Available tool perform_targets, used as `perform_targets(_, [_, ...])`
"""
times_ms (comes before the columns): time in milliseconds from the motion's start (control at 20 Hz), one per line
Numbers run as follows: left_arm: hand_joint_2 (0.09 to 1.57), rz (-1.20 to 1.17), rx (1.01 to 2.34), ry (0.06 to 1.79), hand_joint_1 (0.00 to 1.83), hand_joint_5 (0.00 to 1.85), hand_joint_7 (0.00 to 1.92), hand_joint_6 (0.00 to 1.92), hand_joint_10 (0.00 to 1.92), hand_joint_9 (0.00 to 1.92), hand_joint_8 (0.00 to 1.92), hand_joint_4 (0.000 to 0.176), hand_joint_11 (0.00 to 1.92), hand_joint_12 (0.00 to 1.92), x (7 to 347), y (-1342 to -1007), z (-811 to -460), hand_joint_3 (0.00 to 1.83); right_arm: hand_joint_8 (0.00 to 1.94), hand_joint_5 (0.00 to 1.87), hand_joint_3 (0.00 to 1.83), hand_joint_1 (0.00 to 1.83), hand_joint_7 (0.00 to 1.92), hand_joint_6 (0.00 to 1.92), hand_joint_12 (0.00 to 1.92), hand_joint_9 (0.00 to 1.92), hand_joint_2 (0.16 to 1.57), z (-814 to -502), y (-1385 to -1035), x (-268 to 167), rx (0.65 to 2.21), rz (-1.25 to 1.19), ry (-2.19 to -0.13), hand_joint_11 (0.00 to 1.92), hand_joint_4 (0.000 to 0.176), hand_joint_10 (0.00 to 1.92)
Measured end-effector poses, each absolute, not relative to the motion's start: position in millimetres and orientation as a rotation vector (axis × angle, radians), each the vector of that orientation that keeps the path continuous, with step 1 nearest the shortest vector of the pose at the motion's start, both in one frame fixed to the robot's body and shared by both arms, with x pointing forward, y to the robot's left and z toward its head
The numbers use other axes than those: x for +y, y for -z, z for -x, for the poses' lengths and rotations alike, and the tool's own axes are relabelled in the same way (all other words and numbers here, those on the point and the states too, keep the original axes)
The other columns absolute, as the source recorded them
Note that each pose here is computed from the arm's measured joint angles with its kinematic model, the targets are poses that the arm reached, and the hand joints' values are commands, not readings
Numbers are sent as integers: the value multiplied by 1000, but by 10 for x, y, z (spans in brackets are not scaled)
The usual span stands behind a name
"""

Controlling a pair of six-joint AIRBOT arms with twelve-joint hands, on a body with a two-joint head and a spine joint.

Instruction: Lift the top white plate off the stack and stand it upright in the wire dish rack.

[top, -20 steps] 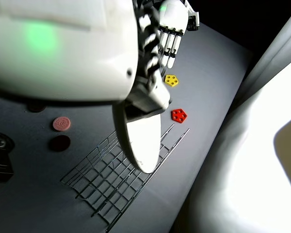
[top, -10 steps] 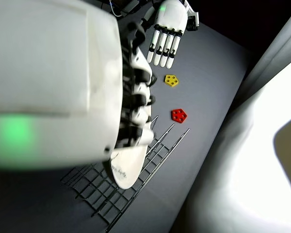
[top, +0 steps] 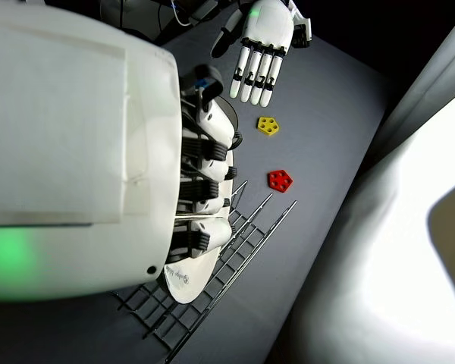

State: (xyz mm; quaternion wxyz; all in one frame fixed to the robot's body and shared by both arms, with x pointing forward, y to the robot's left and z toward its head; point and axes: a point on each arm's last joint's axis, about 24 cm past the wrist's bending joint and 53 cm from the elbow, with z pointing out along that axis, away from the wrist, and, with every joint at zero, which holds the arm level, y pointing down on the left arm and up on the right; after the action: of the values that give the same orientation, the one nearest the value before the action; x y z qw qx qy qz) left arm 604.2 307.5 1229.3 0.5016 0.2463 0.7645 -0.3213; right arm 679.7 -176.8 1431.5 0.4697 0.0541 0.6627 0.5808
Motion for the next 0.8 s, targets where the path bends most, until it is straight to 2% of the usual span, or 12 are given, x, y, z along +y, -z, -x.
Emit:
perform_targets(150, [1030,-597,1848,782,364,0,15,0,4,35,0,0,28,119,3054,-12287,-6033,0,455,969,1,1500,1155,953,1344,1189,1040,-6831,-14313,-1793,1627,-159,-1437,980,0,591])
perform_targets(200, [1026,-599,1849,783,376,0,25,0,8,47,4,0,38,125,3052,-12285,-6030,0,725,838,0,1488,973,1121,1495,1023,1113,-6853,-14300,-1805,1631,-176,-1443,834,0,840])
perform_targets(250, [1025,-598,1849,782,373,0,29,0,7,46,5,0,42,128,3055,-12284,-6031,0,845,806,0,1482,888,1189,1570,957,1135,-6870,-14291,-1811,1634,-182,-1441,768,0,944])
perform_targets(400, [1031,-599,1849,782,351,0,29,0,3,46,2,0,42,131,3054,-12283,-6030,2,902,792,0,1481,860,1185,1587,922,1142,-6879,-14296,-1786,1638,-177,-1436,778,0,996])
perform_targets(550, [1026,-599,1849,782,373,1,33,0,1,43,3,0,58,139,3054,-12283,-6030,0,856,784,0,1484,896,1190,1561,945,1133,-6848,-14329,-1724,1640,-160,-1440,794,0,961])
perform_targets(800, [1025,-599,1849,778,371,0,14,0,3,37,4,0,57,142,3068,-12295,-6023,0,906,765,0,1482,852,1207,1564,918,1144,-6791,-14348,-1660,1656,-152,-1445,806,0,1017])
